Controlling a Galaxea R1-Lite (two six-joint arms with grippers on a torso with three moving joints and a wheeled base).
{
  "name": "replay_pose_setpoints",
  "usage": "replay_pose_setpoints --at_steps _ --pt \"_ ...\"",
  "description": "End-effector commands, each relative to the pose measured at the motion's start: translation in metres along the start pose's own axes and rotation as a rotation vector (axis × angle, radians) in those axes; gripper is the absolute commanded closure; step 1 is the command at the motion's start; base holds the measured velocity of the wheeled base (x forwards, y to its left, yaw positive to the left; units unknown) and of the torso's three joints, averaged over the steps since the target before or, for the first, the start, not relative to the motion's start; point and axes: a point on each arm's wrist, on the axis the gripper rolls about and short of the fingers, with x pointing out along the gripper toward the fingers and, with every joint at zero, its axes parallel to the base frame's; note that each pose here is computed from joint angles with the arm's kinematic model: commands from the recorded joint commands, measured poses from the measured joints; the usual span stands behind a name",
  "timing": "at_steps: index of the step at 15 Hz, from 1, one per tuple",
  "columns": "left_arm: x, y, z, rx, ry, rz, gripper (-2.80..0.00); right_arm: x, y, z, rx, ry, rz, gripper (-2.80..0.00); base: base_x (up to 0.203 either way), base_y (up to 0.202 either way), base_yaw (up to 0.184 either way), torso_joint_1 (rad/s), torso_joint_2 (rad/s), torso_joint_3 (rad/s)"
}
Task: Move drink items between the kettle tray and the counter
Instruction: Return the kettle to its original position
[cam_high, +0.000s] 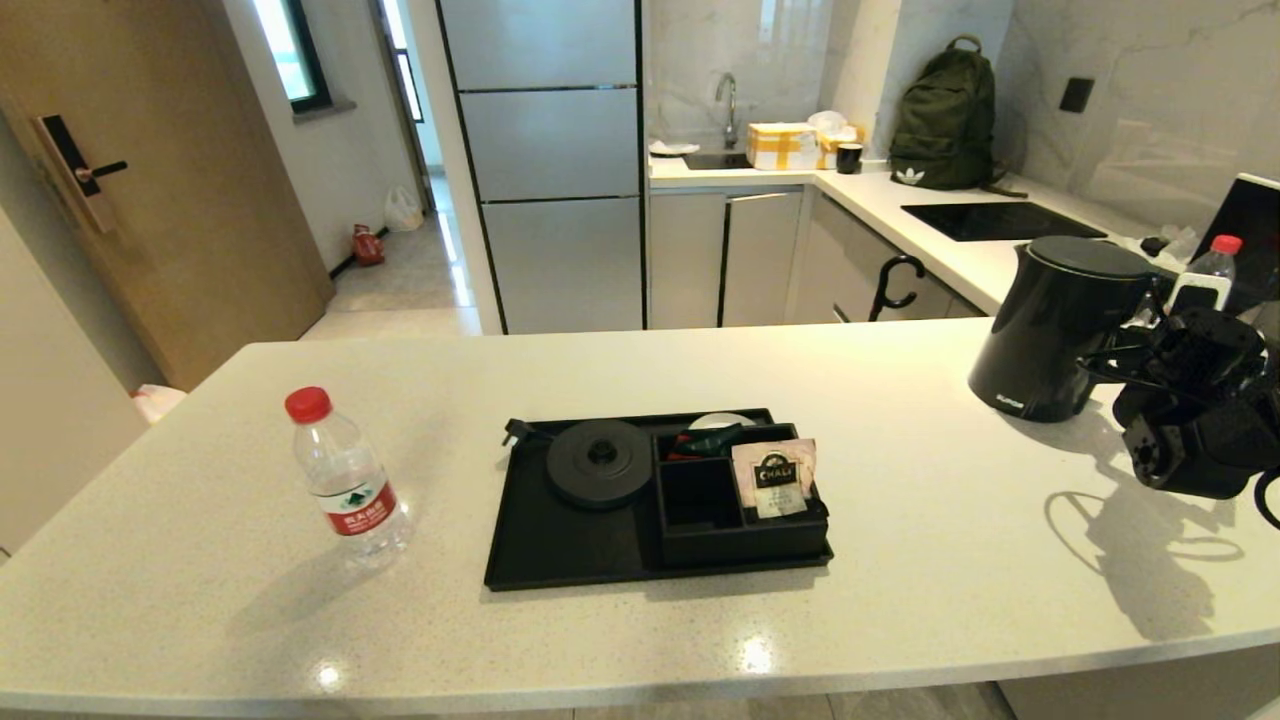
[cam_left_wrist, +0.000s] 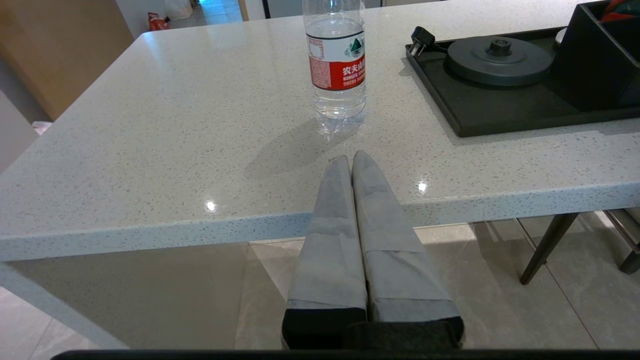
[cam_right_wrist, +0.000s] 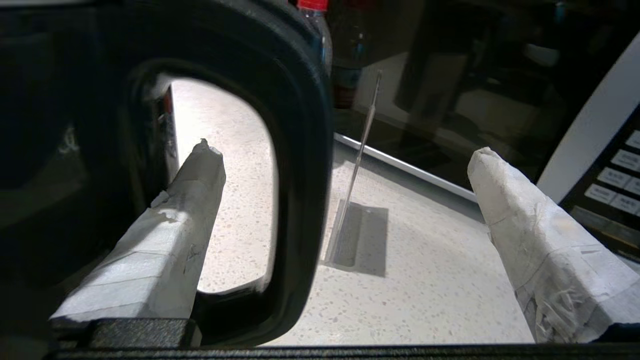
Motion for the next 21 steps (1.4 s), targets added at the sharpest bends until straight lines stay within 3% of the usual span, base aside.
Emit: replay_pose_setpoints --at_steps 1,15,16,21 --pt "0.0 0.0 0.0 0.0 0.001 0.0 0.0 0.004 -0.009 0.002 0.0 -0.01 0.003 -2.8 0.0 0.0 0.0 0.0 0.0 0.0" --pt "0.0 0.0 0.0 0.0 0.002 0.0 0.0 0.011 -0.01 -0.005 -0.003 -0.003 0.033 -2.8 0.0 0.0 0.0 0.0 0.0 0.0" --pt "0.0 0.0 0.0 0.0 0.002 0.0 0.0 0.011 -0.01 -0.005 -0.003 -0.003 0.033 0.0 0.0 0.0 0.0 0.0 0.0 0.0" --pt "0.0 0.0 0.0 0.001 0.001 0.0 0.0 0.012 -0.008 -0.012 -0.007 -0.001 0.048 0.0 0.0 0.0 0.0 0.0 0.0 0.0"
